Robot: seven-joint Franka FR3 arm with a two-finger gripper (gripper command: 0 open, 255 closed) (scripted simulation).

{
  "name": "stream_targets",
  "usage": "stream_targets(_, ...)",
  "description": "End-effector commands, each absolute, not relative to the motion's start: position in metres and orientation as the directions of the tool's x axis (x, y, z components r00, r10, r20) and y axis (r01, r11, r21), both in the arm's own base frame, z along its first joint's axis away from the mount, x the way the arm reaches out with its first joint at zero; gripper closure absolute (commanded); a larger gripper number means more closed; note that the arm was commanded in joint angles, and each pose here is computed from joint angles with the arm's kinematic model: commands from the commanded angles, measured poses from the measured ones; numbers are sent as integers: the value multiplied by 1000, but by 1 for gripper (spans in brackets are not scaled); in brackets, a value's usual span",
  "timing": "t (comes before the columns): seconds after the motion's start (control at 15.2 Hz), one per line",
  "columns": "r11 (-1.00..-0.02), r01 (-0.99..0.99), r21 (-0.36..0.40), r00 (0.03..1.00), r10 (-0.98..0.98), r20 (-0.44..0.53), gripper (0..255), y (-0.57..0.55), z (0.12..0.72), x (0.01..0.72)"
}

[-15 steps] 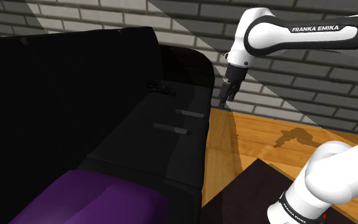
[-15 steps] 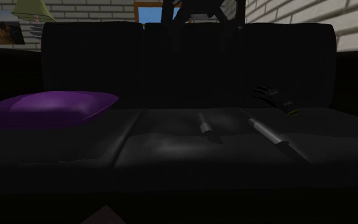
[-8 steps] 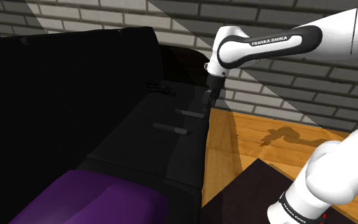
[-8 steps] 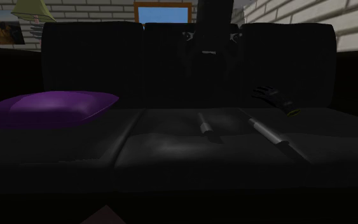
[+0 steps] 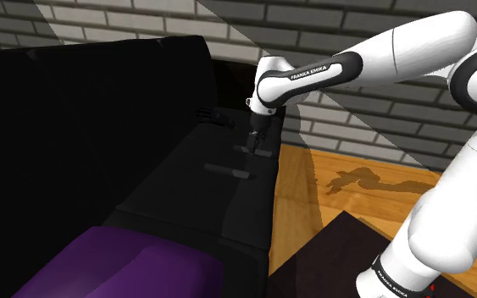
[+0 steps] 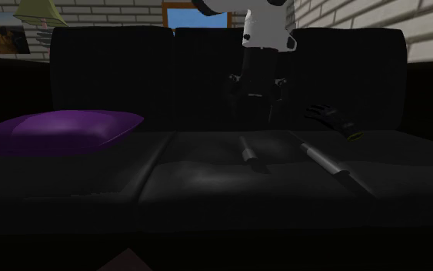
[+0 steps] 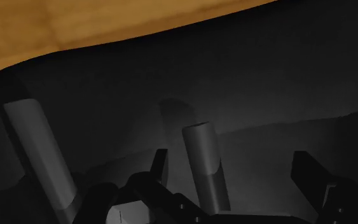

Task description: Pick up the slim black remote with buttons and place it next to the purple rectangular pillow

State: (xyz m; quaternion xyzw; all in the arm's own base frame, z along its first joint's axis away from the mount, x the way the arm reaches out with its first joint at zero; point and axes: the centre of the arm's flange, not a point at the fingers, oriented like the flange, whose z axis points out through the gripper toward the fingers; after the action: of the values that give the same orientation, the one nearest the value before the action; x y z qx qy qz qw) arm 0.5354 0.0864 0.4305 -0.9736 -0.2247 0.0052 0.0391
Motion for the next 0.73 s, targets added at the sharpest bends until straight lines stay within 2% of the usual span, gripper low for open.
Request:
stream_targets(0.0,-881,467,-80,884,468,5,0,95,412,556)
stream_targets(0.46,-822,563,-83,825,565,-3,0,130,354,619)
stream_targets(0.66,-822,563,-83,825,565,-3,0,131,339,618)
